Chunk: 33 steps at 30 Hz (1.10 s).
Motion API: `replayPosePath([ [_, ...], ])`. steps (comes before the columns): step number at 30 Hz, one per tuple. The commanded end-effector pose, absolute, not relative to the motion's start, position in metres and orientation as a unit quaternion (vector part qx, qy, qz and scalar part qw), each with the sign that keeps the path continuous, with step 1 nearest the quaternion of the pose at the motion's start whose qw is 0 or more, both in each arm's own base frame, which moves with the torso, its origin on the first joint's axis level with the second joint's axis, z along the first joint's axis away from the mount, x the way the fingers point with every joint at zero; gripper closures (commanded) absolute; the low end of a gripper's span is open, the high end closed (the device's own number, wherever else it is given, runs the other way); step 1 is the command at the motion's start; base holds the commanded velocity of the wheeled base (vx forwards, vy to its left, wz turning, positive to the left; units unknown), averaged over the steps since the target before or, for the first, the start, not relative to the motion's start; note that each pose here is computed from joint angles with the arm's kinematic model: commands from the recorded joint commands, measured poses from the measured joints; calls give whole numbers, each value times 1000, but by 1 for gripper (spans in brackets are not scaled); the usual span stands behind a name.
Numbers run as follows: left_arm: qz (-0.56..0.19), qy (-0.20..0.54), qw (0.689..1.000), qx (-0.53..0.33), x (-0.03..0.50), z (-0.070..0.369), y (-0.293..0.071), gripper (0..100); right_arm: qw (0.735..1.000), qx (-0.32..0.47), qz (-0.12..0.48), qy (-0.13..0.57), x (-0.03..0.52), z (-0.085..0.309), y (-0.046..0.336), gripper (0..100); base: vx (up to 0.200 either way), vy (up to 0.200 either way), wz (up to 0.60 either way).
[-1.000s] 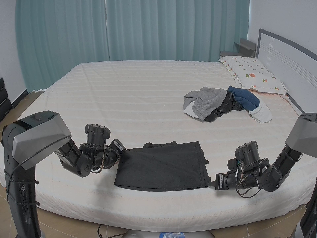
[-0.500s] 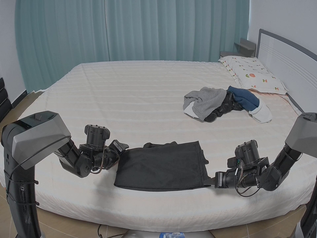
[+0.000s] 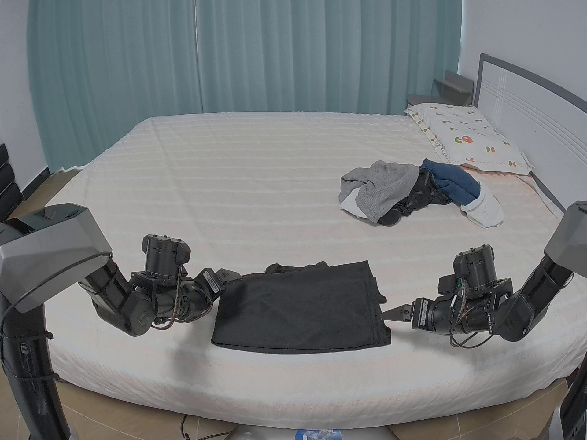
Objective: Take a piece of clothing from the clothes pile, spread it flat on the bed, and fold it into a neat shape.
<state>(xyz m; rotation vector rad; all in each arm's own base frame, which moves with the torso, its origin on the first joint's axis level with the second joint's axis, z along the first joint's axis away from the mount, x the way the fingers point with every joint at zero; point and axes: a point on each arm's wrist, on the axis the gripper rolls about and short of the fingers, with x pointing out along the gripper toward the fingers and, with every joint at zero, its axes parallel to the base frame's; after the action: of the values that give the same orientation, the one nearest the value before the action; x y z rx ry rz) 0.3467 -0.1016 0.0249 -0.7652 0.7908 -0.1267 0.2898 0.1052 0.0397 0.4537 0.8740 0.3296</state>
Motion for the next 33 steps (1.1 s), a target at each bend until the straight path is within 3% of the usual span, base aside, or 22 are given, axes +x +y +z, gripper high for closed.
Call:
replayPosePath([
  [1,-71,391,851,-343,338,20,-101,0,869,216,159,415,290,41,105,0,0,0,0],
  [7,-94,406,843,-340,333,19,-102,0,869,216,160,415,289,41,106,0,0,0,0],
  [15,-129,414,858,-276,330,11,-98,0,868,214,163,417,289,40,108,0,0,0,0],
  [33,-175,373,863,-292,336,7,-108,0,868,211,166,417,289,40,109,0,0,0,0],
])
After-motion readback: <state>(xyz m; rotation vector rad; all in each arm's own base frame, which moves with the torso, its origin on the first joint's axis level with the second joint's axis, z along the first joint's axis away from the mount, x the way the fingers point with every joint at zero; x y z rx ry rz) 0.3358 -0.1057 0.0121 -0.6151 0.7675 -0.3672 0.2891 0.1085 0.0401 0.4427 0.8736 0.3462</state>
